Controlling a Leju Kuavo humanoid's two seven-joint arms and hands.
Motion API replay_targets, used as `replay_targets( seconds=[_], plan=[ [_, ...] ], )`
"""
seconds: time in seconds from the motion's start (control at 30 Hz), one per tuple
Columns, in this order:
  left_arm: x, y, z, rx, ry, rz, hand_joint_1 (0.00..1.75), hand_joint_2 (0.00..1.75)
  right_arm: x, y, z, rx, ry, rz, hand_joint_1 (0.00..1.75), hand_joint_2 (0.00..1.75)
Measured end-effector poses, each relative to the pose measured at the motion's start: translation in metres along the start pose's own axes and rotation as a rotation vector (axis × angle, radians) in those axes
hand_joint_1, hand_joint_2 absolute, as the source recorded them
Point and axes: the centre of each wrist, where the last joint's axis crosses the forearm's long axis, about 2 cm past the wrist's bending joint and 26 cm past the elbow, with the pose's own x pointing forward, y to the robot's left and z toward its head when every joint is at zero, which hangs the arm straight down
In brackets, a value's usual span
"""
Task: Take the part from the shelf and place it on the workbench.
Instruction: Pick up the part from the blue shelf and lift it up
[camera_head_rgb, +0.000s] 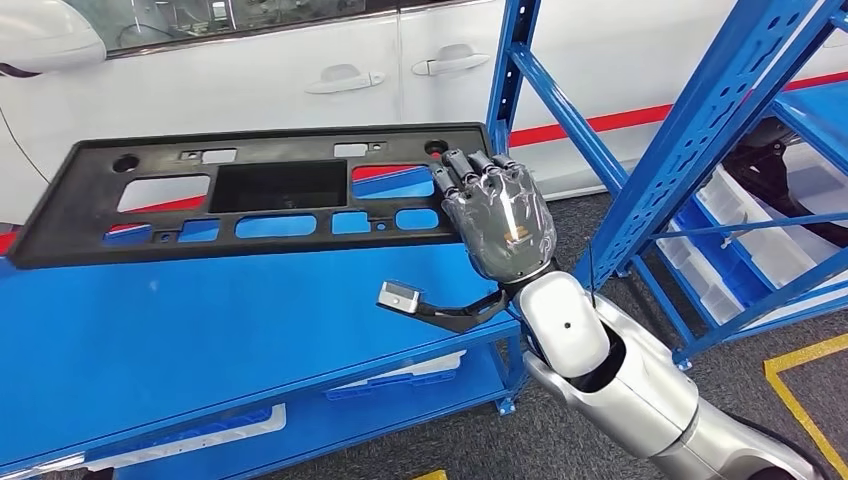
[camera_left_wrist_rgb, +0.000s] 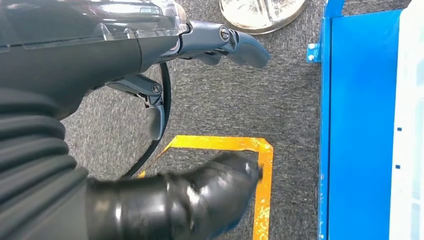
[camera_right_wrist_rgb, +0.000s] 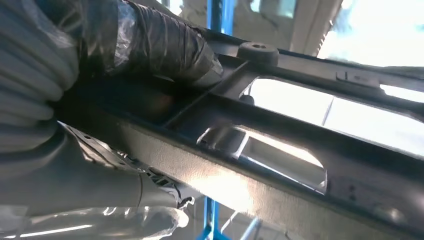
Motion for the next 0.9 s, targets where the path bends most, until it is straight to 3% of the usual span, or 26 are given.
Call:
replay_targets(
  seconds=[0.53, 0.9],
  plan=[
    [-0.001, -0.004, 0.001, -0.038, -0.019, 0.022, 0.0, 1.75, -0.043, -0.043, 0.001, -0.155, 0.01, -0.062, 1.75, 1.75],
    [-0.001, -0.006, 0.001, -0.066, -0.046, 0.028, 0.0, 1.75, -0.047, -0.05, 0.003, -0.173, 0.024, -0.104, 1.75, 1.75]
  ],
)
